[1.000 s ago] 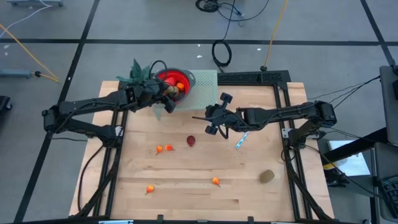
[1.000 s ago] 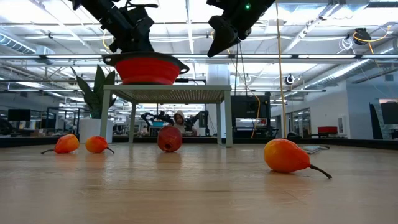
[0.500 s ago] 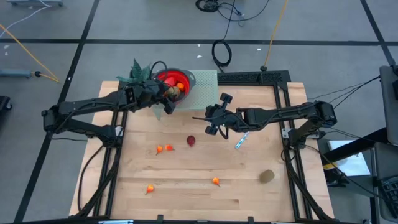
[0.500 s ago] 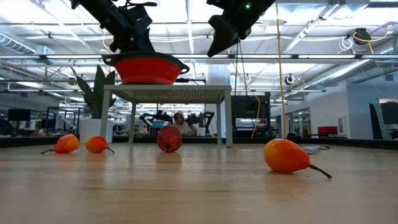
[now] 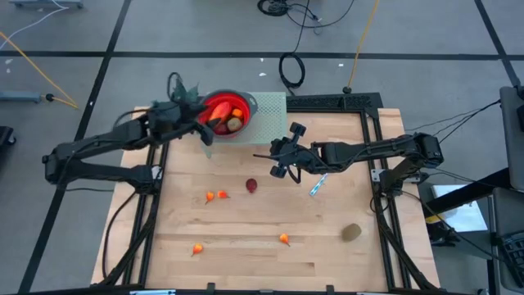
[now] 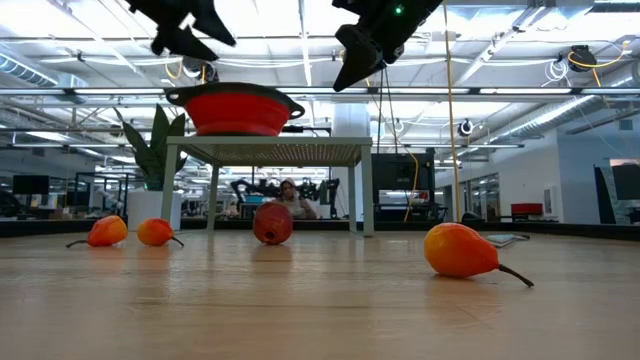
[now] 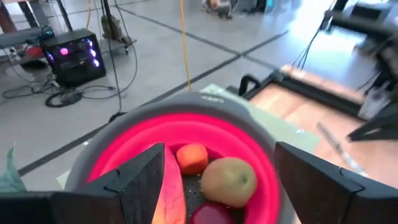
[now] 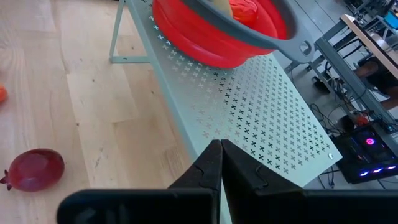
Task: Pick & Place Fruit
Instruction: Put the kiwi into the red strainer bowl on the shelf
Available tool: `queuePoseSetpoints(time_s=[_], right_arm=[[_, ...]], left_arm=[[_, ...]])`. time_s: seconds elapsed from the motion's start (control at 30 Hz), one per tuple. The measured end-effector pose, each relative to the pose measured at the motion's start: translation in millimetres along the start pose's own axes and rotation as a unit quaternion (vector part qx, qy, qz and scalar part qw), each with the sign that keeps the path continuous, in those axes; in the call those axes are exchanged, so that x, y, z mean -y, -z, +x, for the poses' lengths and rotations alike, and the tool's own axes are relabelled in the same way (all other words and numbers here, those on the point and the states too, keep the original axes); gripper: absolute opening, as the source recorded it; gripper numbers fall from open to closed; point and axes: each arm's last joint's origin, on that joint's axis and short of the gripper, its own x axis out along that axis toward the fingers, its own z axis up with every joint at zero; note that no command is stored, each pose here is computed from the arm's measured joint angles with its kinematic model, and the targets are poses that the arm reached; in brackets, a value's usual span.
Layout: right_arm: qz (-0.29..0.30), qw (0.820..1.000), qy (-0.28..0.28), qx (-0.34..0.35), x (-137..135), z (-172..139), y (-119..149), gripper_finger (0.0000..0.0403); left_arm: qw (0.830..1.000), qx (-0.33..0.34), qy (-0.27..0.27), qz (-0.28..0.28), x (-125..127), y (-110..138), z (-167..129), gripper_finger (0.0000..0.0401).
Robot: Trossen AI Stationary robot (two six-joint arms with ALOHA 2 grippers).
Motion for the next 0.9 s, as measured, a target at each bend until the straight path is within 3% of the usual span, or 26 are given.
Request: queuePoseSetpoints(time_s=[0.23, 0.53, 0.7, 0.9], right_arm=[[-0.02, 1.0, 0.001, 0.0, 0, 0, 0, 0.0001], [-0.043, 0.999, -0.002, -0.006, -1, -1, 2, 0.0002], [-0.014, 1.0, -0.021, -0.011, -2, -1, 3, 0.0002], [0.032, 0.996, -0.086, -0.013, -6, -1, 3, 0.0001]], left_arm=[[0.999, -0.011, 0.024, -0.047, -3, 4, -32, 0.0269], [0.996, -0.069, 0.05, -0.031, 0, 19, -54, 0.021], [0.996, -0.058, 0.062, -0.011, 3, 20, -62, 0.016], [0.994, -0.056, 0.092, 0.006, 5, 22, -74, 0.008]])
